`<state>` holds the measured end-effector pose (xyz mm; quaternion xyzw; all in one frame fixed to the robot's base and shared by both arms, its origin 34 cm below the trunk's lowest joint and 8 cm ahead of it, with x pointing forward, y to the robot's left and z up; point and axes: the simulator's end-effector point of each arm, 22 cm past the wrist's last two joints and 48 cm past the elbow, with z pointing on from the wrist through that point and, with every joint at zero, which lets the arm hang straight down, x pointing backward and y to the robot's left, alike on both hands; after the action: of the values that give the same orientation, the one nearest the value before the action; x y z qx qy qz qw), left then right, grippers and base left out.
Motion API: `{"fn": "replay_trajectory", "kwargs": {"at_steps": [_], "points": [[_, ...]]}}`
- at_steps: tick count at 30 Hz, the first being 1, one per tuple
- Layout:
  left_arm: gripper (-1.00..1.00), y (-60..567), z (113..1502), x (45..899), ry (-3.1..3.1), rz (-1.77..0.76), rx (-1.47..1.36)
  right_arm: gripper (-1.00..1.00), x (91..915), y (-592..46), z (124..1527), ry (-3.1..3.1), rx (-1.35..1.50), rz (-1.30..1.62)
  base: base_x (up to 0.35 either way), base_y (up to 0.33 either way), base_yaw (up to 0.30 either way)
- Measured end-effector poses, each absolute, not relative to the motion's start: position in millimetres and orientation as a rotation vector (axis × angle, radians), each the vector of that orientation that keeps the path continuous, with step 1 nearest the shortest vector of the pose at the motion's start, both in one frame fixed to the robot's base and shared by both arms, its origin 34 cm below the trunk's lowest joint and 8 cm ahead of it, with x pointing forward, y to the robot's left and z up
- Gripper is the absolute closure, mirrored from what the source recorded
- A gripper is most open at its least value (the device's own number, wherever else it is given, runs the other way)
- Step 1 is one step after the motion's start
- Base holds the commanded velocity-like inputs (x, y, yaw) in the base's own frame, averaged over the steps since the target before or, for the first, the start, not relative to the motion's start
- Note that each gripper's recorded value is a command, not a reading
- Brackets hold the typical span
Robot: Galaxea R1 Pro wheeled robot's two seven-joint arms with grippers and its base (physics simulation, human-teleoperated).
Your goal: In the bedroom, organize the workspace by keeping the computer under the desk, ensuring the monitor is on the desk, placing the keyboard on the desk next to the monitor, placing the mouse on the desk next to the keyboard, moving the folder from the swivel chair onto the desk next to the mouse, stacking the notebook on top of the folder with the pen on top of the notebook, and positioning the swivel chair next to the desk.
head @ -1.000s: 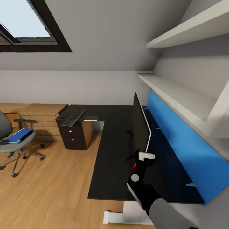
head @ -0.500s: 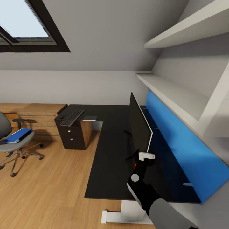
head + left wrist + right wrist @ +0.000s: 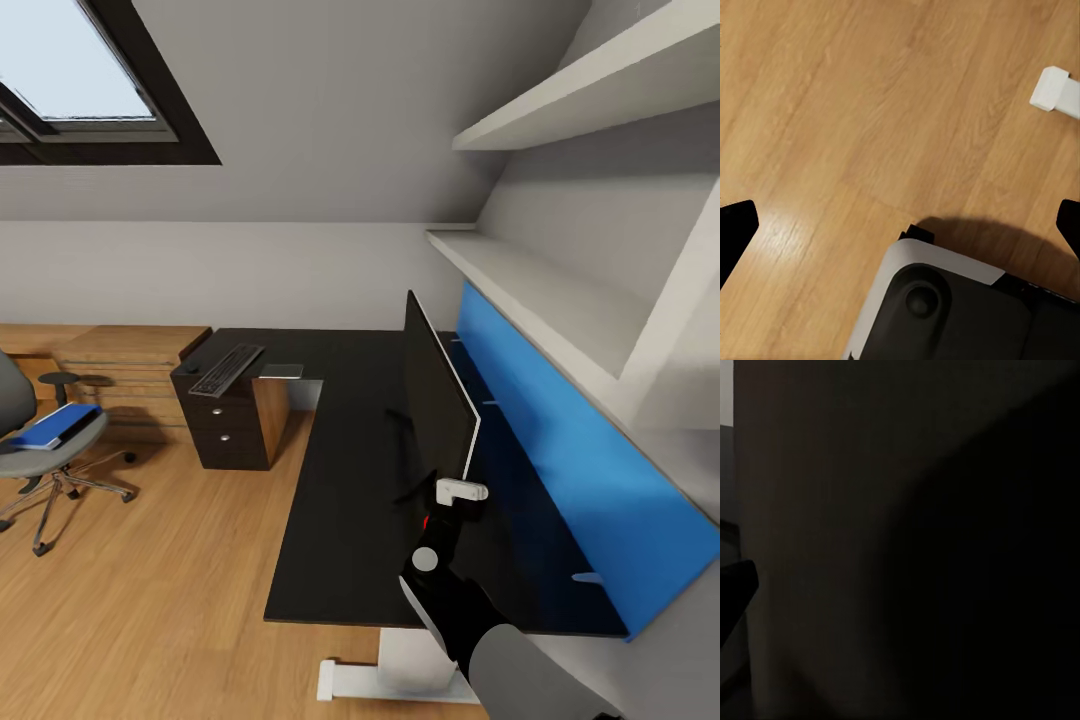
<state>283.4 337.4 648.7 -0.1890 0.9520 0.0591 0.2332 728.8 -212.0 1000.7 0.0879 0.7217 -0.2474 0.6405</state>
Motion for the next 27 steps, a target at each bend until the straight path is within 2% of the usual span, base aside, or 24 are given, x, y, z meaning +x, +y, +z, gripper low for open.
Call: {"fn": "replay_trajectory", "kwargs": {"at_steps": [27], "points": [[-1.0,337.3,648.4,283.2,2.616,0.162,-0.521,-1.0,729.6,-207.7,996.7,1.654,0.18,-0.552,-0.327,0.0,0.0]]}}
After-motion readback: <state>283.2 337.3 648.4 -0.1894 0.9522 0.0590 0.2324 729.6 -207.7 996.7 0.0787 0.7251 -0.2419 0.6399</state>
